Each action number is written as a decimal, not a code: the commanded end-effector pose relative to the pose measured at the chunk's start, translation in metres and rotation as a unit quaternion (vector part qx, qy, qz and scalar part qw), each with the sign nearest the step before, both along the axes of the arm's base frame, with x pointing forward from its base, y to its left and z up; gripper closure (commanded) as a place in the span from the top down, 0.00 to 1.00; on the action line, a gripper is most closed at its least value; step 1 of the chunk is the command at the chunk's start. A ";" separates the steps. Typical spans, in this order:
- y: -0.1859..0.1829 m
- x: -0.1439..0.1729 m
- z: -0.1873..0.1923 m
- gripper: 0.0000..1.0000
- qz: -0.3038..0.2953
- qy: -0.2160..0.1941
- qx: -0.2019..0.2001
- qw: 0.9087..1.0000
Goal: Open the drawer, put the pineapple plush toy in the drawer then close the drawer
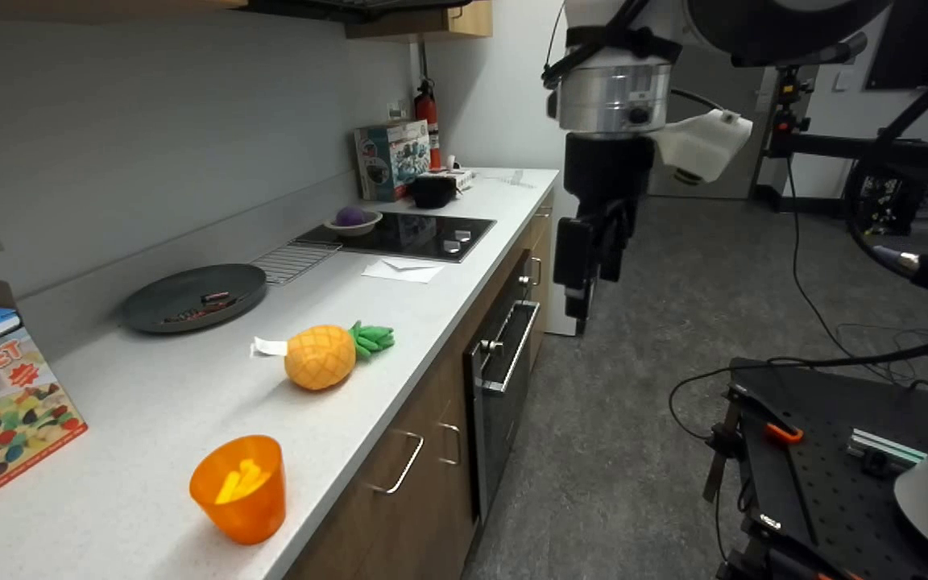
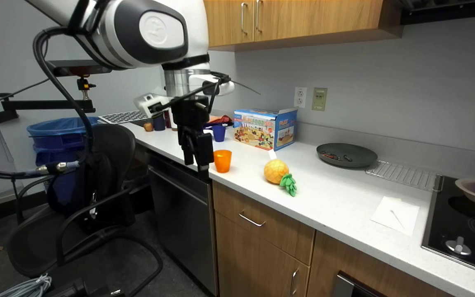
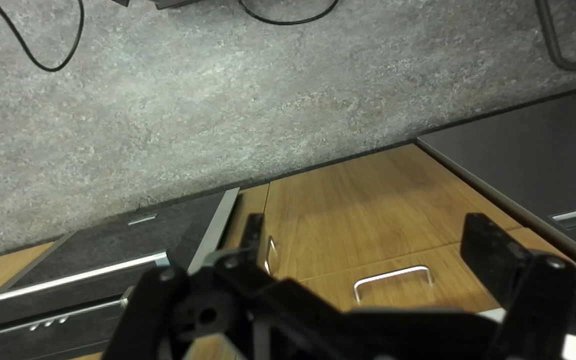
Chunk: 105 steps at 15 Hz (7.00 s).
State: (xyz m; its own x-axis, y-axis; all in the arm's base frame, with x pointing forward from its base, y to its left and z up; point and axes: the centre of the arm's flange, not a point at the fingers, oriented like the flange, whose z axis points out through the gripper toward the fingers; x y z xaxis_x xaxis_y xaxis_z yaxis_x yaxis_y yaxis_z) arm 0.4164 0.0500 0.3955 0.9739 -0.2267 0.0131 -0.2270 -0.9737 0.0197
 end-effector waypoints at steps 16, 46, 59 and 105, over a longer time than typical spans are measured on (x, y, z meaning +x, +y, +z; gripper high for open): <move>0.012 0.040 -0.061 1.00 -0.128 0.017 0.040 0.991; 0.003 0.100 -0.259 1.00 -0.327 -0.019 0.085 0.941; 0.004 0.142 -0.276 1.00 -0.383 -0.097 0.105 0.913; 0.011 0.053 -0.347 1.00 -0.498 -0.048 0.111 0.859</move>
State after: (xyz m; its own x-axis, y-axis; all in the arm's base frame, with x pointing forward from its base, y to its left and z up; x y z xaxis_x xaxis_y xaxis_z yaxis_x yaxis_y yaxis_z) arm 0.5267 0.0662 0.0853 0.3290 -0.9443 -0.0058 -0.9064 -0.3140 -0.2826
